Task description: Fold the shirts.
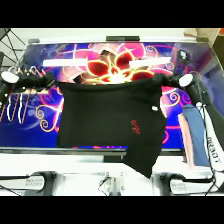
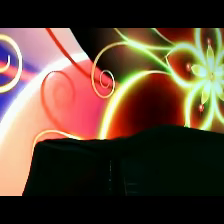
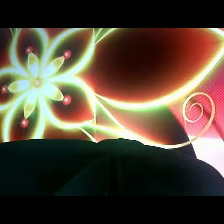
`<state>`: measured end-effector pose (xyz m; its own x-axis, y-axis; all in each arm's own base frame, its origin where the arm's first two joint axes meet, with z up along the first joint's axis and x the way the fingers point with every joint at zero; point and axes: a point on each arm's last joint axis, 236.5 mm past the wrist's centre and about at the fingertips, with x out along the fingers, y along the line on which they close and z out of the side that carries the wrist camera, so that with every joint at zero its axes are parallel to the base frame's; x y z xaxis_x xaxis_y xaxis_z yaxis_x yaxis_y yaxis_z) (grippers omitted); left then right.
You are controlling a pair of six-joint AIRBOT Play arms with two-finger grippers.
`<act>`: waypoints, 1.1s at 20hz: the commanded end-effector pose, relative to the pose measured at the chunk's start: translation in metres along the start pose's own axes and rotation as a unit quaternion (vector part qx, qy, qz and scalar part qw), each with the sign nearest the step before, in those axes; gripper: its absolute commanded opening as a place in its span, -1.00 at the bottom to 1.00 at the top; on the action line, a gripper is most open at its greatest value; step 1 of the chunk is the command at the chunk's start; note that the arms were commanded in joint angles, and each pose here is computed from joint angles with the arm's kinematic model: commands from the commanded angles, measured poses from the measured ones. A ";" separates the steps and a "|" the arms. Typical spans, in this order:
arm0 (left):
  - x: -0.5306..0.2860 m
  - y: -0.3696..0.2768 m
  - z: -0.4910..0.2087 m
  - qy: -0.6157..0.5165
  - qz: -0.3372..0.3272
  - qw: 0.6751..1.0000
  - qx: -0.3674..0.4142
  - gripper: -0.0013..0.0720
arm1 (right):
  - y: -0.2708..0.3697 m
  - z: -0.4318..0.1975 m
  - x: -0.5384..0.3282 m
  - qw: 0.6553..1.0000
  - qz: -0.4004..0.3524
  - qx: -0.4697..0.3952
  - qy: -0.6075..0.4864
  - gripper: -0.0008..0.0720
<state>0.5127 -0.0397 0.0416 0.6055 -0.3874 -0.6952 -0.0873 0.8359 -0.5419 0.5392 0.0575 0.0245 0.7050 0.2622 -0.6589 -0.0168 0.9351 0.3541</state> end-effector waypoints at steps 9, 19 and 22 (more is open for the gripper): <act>-0.011 0.065 -0.146 0.278 0.034 0.960 -0.013 -0.87 | -0.035 -0.152 -0.059 0.947 -0.015 0.003 0.320 -0.82; 0.002 0.076 -0.155 0.273 0.042 0.961 -0.029 -0.58 | -0.033 -0.165 -0.035 0.943 -0.008 0.068 0.327 0.22; -0.015 0.077 -0.154 0.296 0.036 0.954 -0.036 0.41 | -0.031 -0.153 -0.053 0.944 -0.007 0.052 0.324 0.27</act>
<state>0.3844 -0.0342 -0.0694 0.0870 -0.4819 -0.8719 -0.1677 0.8556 -0.4897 0.3990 0.0521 -0.0643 0.1325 0.3658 -0.9212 0.0936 0.9206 0.3791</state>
